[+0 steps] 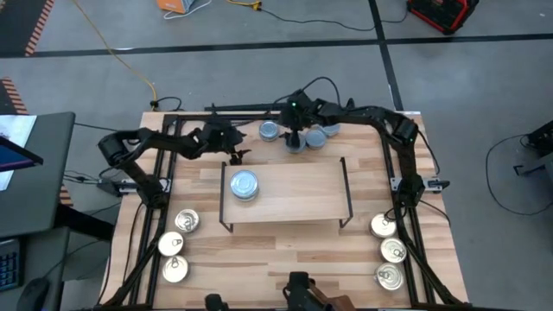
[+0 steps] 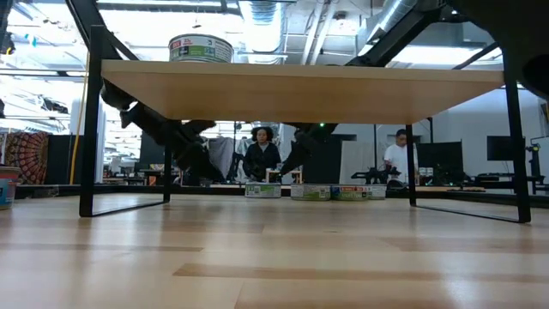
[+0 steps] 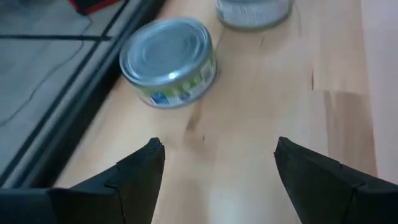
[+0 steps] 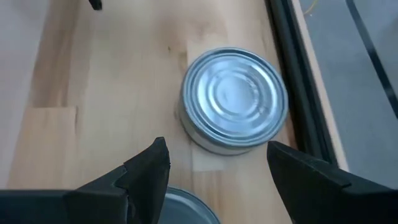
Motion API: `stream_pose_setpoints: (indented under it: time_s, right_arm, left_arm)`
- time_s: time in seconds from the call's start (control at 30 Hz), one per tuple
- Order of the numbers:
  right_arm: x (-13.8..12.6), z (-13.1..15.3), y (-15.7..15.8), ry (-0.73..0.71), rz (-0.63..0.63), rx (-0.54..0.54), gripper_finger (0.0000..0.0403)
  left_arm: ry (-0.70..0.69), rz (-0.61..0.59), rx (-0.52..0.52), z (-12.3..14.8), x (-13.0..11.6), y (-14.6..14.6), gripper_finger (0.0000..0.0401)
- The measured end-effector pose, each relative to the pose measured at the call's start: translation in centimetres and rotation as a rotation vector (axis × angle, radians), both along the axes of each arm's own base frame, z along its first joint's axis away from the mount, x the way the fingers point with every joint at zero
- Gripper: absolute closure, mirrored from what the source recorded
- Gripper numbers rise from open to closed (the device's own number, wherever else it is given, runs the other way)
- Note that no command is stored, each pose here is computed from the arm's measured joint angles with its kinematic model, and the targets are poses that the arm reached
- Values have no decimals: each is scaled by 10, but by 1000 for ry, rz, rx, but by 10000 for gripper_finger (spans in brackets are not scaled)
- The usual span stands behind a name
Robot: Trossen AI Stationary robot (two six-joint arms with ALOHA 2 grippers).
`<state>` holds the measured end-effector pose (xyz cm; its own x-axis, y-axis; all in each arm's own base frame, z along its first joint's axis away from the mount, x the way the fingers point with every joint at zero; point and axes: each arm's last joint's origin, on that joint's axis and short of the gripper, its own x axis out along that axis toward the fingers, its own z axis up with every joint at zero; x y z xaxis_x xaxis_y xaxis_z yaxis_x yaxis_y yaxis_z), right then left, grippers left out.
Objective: Stack canned seafood by type on shelf
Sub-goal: Stack the green tuna can on top of the green tuna can on the shelf
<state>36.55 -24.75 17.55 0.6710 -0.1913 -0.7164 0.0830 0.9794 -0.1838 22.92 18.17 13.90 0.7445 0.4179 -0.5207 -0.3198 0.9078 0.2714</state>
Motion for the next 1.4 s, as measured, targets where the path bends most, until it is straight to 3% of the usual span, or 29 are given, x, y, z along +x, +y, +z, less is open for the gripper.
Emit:
stream_pose_setpoints:
  time_s: [0.13,0.37,0.6,0.73,1.1,1.4]
  right_arm:
    - [0,0,0,2,8,-8,108]
    - [2,2,-1,-26,47,-35,108]
    - [-1,2,-5,-41,54,-12,108]
    - [-3,0,-4,-18,53,7,108]
    - [-10,0,-14,-14,25,13,108]
    - [6,-27,-19,22,43,41,108]
  left_arm:
    - [29,14,-7,-10,2,0,111]
    - [-53,52,89,-11,13,10,111]
    - [-25,104,-14,0,36,28,111]
    - [-33,138,-20,12,43,35,111]
    - [8,110,-58,13,35,48,111]
    - [54,83,-52,10,34,46,111]
